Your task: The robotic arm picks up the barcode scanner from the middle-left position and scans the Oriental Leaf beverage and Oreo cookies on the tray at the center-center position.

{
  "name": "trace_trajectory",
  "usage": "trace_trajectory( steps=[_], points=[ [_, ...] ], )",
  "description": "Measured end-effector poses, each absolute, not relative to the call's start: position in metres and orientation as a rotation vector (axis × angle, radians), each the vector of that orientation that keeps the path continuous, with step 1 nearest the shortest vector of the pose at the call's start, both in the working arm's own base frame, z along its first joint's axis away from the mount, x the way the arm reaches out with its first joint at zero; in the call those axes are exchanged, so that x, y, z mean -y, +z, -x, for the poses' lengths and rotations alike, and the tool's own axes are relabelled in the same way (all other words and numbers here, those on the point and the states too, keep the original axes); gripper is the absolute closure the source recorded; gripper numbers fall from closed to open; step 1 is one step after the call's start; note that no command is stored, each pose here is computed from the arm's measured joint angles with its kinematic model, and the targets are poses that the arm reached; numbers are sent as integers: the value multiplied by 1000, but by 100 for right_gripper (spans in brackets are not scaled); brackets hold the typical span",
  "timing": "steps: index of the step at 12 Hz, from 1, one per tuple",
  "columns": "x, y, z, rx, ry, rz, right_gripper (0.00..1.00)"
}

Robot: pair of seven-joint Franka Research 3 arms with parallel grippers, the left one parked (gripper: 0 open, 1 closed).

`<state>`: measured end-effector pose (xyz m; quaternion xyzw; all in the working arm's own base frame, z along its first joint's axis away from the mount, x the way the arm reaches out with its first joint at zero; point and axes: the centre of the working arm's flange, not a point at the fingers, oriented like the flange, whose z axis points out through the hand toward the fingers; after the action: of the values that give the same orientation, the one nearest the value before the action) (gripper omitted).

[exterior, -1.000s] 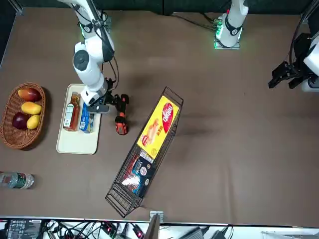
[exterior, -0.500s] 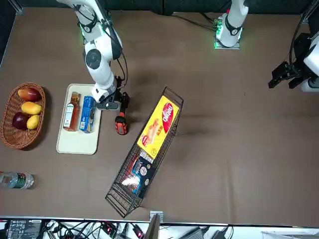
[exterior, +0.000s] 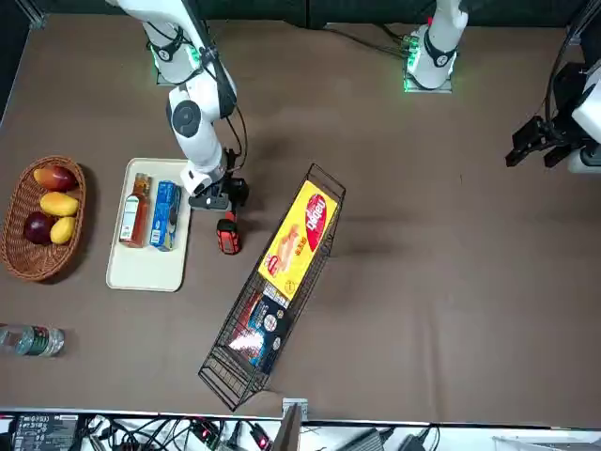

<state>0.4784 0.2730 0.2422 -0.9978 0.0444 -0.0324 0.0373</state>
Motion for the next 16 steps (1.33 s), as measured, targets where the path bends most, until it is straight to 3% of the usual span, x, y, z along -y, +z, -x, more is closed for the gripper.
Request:
trace_trajectory(
  steps=[4,7,10,16],
  points=[
    [-274,231,-476,-132,-78,3074,11],
    [-273,227,-476,-134,-71,3078,51],
    [-273,227,-476,-134,-74,3076,57],
    [-274,241,-490,-150,-122,3058,57]
  ],
)
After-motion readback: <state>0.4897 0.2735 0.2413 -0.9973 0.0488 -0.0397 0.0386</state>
